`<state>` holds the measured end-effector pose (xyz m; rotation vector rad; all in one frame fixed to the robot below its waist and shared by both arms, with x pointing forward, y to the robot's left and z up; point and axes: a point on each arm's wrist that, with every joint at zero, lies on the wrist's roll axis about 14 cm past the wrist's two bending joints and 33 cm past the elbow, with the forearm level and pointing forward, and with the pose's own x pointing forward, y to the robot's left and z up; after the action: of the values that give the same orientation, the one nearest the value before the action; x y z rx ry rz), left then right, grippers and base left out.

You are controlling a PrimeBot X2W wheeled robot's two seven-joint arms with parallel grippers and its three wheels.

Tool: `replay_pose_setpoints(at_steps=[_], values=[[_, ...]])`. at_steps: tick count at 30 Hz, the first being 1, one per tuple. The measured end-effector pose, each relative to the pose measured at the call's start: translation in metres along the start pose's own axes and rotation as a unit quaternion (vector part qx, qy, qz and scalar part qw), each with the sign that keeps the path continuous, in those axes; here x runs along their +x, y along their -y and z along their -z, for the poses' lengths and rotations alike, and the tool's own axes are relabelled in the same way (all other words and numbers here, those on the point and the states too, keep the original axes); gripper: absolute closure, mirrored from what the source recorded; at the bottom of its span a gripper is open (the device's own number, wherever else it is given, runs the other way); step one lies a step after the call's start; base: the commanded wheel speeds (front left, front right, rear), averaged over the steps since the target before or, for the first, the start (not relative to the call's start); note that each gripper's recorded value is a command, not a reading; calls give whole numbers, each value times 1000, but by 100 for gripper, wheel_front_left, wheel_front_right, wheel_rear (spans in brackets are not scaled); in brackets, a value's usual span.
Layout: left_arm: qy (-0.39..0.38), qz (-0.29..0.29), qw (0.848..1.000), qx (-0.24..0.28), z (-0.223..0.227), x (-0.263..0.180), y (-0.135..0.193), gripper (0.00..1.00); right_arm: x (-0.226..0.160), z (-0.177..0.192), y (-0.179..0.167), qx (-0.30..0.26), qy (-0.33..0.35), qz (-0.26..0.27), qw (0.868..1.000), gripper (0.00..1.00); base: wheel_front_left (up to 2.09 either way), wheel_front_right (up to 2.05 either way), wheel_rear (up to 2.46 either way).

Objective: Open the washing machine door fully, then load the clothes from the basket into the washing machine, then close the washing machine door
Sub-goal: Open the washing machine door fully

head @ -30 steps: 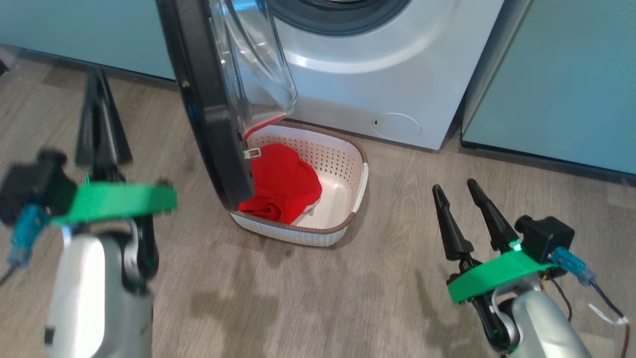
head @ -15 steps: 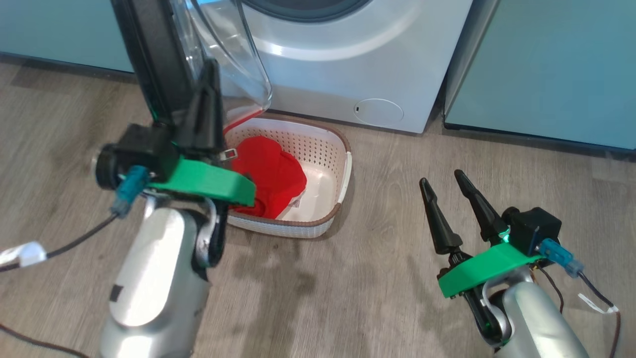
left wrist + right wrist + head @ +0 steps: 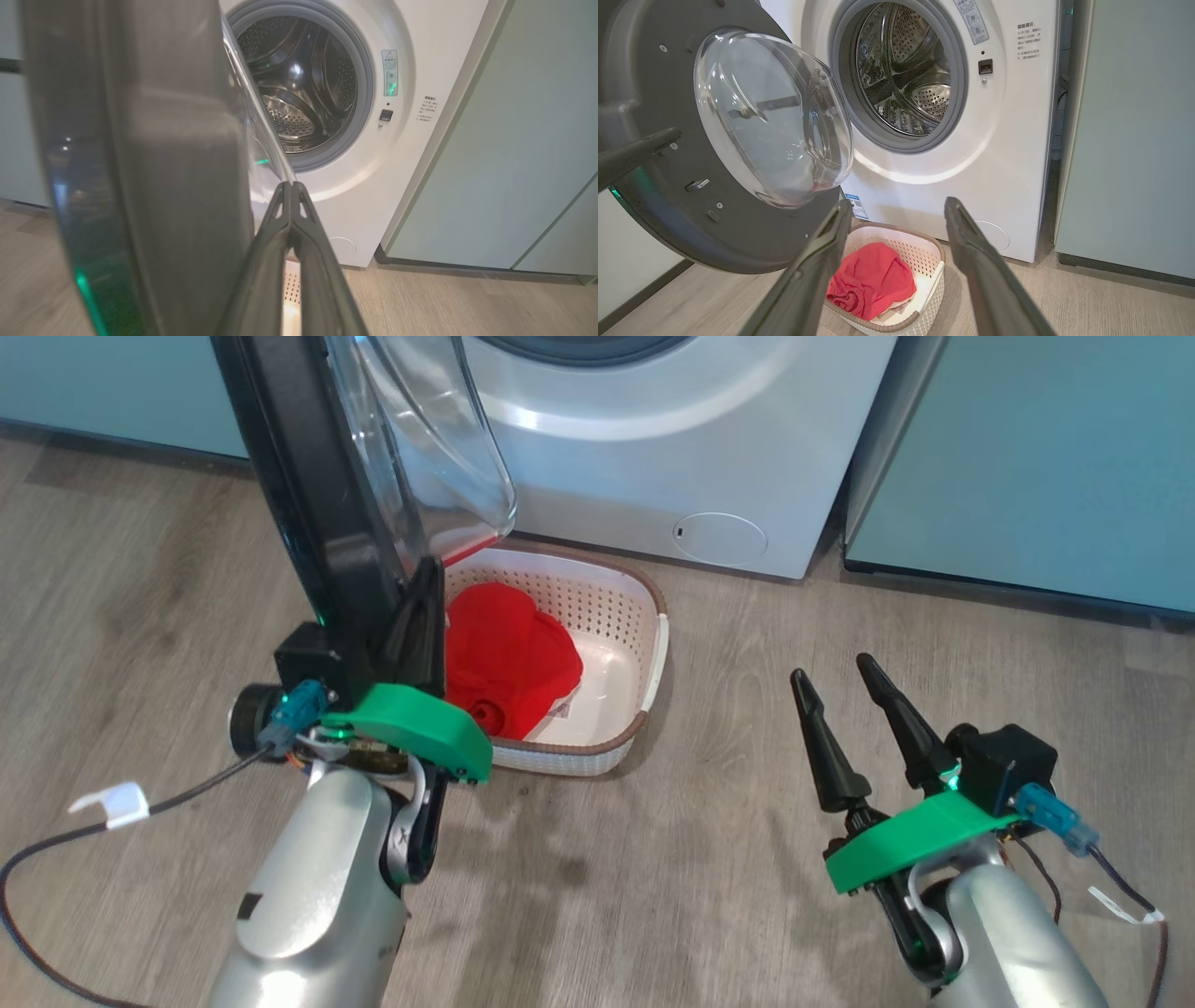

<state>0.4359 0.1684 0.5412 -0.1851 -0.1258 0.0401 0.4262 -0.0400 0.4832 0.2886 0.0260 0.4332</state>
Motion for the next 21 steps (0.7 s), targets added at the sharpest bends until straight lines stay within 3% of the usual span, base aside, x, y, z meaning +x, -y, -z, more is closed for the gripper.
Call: replay_pose_setpoints(at_steps=[12,21], values=[[-16,-44,999,1,7,-10,-32,100,8,6,-15,-4,-7,-25,1000,0,0,0,0],[-10,-122,992,9,2,-19,-87,100,18,24,-30,0,-28,-51,998,0,0,0,0]])
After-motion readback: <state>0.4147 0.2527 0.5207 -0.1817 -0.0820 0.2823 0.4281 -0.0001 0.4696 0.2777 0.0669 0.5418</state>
